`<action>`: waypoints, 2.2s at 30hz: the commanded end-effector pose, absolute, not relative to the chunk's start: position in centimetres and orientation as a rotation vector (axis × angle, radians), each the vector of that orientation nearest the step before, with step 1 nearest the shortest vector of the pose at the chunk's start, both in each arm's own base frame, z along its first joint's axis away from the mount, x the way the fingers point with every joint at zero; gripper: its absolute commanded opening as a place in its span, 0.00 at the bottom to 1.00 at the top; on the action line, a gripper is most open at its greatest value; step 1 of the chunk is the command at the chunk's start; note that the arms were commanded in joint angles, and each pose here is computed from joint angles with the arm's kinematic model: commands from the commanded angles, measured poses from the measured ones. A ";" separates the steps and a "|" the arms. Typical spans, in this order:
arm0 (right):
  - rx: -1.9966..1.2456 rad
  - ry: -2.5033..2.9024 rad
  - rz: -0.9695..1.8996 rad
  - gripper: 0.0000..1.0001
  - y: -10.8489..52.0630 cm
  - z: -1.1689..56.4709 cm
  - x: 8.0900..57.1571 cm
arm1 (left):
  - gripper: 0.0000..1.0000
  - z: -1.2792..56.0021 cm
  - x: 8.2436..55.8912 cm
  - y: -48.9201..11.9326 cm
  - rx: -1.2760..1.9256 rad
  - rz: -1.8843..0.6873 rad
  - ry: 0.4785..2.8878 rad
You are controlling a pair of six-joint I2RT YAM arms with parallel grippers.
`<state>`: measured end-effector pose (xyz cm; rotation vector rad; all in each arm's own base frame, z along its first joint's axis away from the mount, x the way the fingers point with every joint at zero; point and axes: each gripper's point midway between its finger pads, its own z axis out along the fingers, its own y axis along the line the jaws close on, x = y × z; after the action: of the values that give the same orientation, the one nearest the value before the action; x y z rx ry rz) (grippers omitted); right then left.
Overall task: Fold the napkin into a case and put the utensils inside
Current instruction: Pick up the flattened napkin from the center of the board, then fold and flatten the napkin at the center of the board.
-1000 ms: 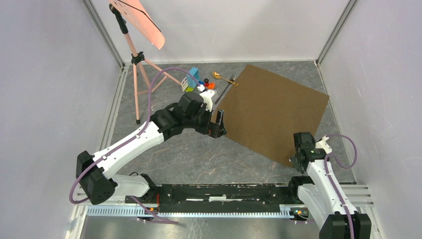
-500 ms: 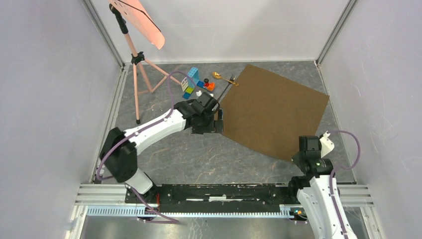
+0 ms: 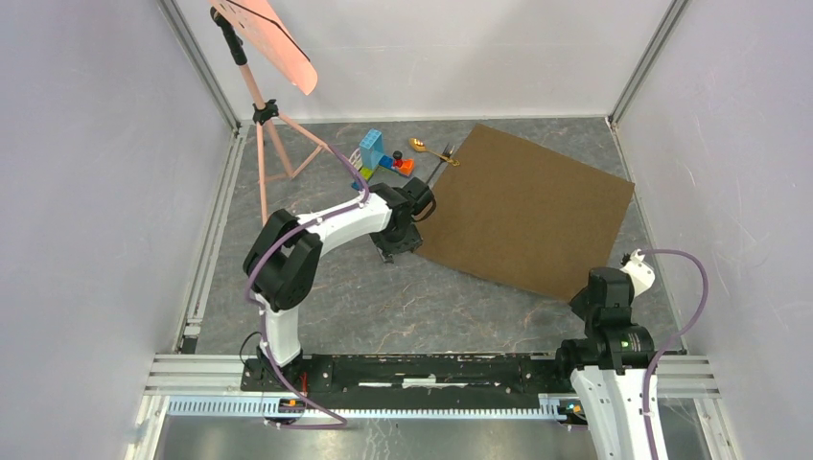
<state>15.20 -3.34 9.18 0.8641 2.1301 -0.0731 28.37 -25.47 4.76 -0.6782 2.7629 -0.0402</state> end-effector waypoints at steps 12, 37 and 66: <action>0.832 2.071 -0.096 0.00 -4.0 11.1 15.0 | 0.68 4.1 32.6 -25.1 -0.732 -0.038 2.639; 0.819 2.013 -0.103 0.00 -4.4 13.7 15.4 | 0.03 0.9 33.2 -26.0 -0.794 -0.151 2.694; 0.043 1.175 0.329 0.00 3.4 45.9 10.2 | 0.02 45.0 26.1 -19.5 -0.425 -0.923 1.788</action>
<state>13.29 0.05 35.81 0.2833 1.4913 0.1996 27.83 -21.79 37.91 -0.5188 1.9841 -0.8734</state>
